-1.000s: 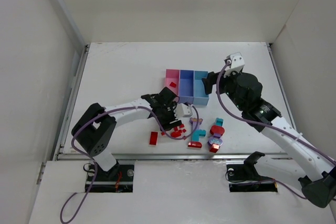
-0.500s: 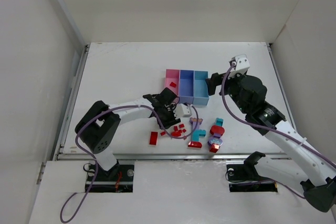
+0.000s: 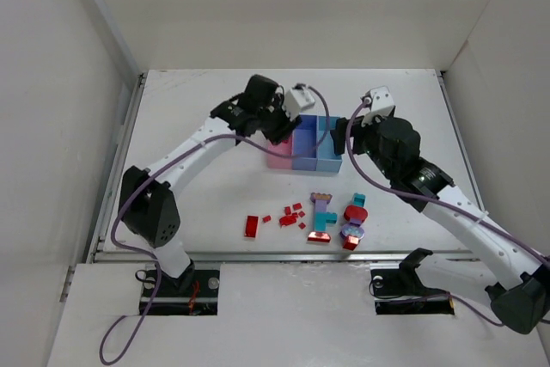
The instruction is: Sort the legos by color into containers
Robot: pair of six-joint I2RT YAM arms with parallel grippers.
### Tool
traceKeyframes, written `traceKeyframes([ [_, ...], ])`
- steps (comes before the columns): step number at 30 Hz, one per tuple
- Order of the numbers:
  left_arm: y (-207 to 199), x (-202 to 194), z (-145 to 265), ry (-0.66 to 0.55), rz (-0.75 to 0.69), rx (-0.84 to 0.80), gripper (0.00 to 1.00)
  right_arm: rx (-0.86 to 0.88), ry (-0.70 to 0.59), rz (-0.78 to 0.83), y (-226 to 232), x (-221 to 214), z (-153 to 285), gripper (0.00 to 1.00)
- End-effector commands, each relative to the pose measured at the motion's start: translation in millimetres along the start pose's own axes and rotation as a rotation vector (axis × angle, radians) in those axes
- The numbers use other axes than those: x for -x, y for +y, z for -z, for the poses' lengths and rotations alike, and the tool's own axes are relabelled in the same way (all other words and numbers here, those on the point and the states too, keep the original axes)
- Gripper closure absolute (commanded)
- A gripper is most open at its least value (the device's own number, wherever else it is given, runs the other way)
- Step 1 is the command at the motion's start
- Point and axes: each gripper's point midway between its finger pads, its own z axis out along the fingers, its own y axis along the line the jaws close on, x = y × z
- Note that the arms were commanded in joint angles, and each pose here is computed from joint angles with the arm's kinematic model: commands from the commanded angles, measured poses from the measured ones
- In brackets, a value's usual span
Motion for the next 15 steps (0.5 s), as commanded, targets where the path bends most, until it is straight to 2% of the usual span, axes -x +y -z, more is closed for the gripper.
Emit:
traceKeyframes([
  [1, 37, 22, -7, -0.053, 0.094, 0.081, 1.0, -0.009, -0.059, 0.0, 1, 30, -2, 0.01],
  [2, 50, 9, -22, -0.006, 0.12, 0.112, 1.0, -0.01, -0.046, 0.004, 2, 26, -5, 0.01],
  [4, 63, 13, -29, -0.008, 0.126, 0.137, 0.98, -0.019, -0.056, 0.009, 0, 31, -5, 0.01],
  [6, 78, 1, -37, 0.016, 0.148, 0.159, 0.95, -0.019, -0.055, 0.01, 1, 33, -7, 0.01],
  [7, 80, 4, -38, 0.005, 0.136, 0.164, 0.91, -0.019, -0.055, 0.01, 1, 33, -7, 0.01],
  [8, 79, 1, -41, 0.013, 0.138, 0.16, 0.82, -0.019, -0.055, 0.019, 0, 33, -7, 0.01],
  [11, 82, 2, -45, 0.006, 0.123, 0.164, 0.68, -0.02, -0.046, 0.022, 1, 30, -9, 0.01],
  [12, 83, 1, -44, 0.01, 0.133, 0.175, 0.6, -0.02, -0.046, 0.031, 0, 30, -9, 0.01],
  [15, 85, 9, -39, -0.001, 0.14, 0.179, 0.47, -0.021, -0.037, 0.034, 1, 27, -12, 0.01],
])
